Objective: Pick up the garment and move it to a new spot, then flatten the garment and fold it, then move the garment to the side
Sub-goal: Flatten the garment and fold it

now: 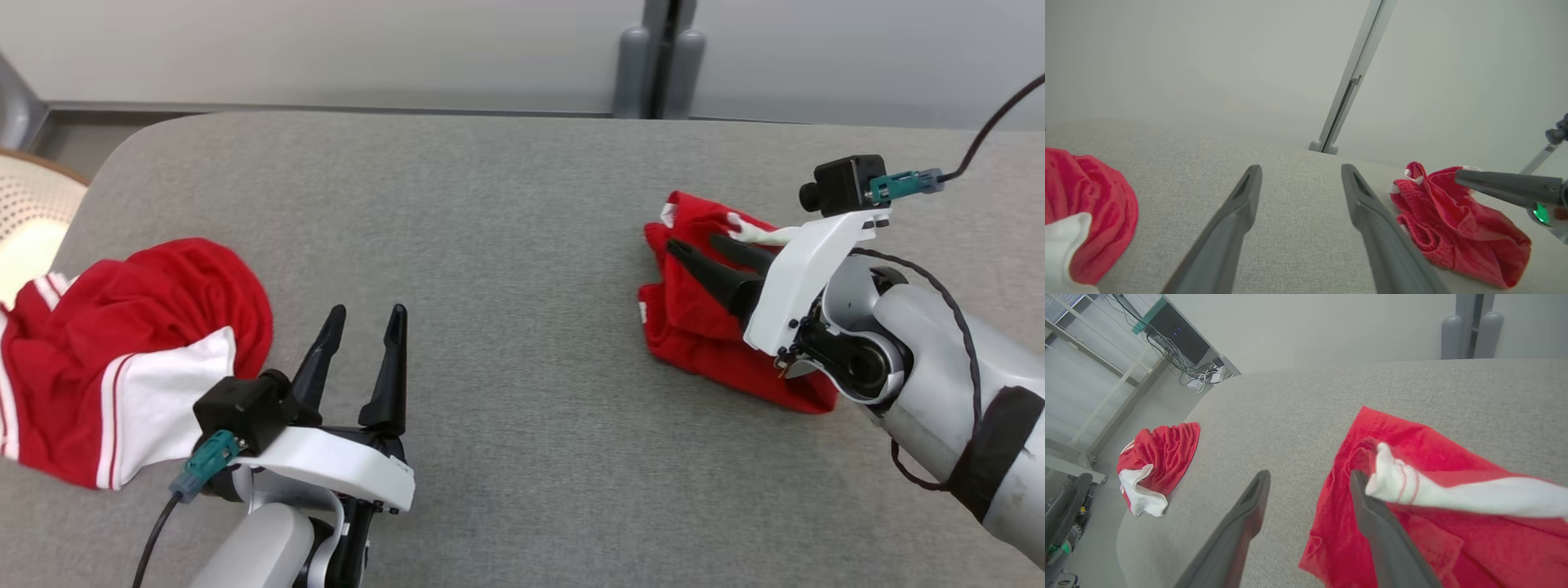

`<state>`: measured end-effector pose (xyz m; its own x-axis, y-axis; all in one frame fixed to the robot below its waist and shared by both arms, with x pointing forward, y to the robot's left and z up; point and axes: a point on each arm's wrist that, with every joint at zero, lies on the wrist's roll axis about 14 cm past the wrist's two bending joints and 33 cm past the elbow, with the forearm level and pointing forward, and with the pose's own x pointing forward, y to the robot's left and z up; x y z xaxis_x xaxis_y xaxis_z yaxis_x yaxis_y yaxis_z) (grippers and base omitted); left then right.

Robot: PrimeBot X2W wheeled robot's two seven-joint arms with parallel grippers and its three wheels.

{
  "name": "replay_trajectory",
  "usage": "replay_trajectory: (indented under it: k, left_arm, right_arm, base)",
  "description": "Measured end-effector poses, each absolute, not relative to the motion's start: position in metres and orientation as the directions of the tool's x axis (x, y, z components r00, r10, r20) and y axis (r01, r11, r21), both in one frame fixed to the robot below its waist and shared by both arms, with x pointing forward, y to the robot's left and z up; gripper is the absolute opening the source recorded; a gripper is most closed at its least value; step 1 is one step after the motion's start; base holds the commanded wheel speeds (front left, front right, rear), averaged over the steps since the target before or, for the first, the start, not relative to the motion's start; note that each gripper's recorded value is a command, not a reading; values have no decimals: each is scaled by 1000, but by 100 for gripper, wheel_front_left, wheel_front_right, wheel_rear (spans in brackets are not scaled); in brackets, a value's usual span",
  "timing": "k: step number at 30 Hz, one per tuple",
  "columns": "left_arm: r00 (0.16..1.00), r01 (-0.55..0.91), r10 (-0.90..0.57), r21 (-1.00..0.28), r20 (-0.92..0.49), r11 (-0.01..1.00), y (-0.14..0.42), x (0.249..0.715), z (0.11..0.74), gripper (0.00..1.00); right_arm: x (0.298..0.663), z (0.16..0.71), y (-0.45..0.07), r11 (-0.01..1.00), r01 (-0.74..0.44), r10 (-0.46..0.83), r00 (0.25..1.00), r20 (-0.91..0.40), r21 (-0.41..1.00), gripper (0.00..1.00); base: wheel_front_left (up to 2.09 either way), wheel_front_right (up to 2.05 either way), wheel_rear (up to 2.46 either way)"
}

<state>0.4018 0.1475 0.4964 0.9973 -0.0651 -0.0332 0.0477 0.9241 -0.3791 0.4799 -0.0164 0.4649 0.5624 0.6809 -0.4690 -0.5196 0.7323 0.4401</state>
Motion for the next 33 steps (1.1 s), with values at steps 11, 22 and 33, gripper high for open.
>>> replay_trajectory:
  k: [11,22,33]
  left_arm:
    - [994,105,-98,-356,38,929,137,411,519,100]
    - [993,115,-109,-344,37,932,133,411,516,100]
    - [997,77,-76,-342,15,937,145,412,507,100]
  right_arm:
    - [490,553,-100,787,-505,565,821,-83,354,100]
    - [480,500,-209,945,-254,290,941,-173,205,62]
    - [478,430,-133,905,-323,413,819,-398,276,0]
  base:
    - [0,0,0]
    - [0,0,0]
    - [0,0,0]
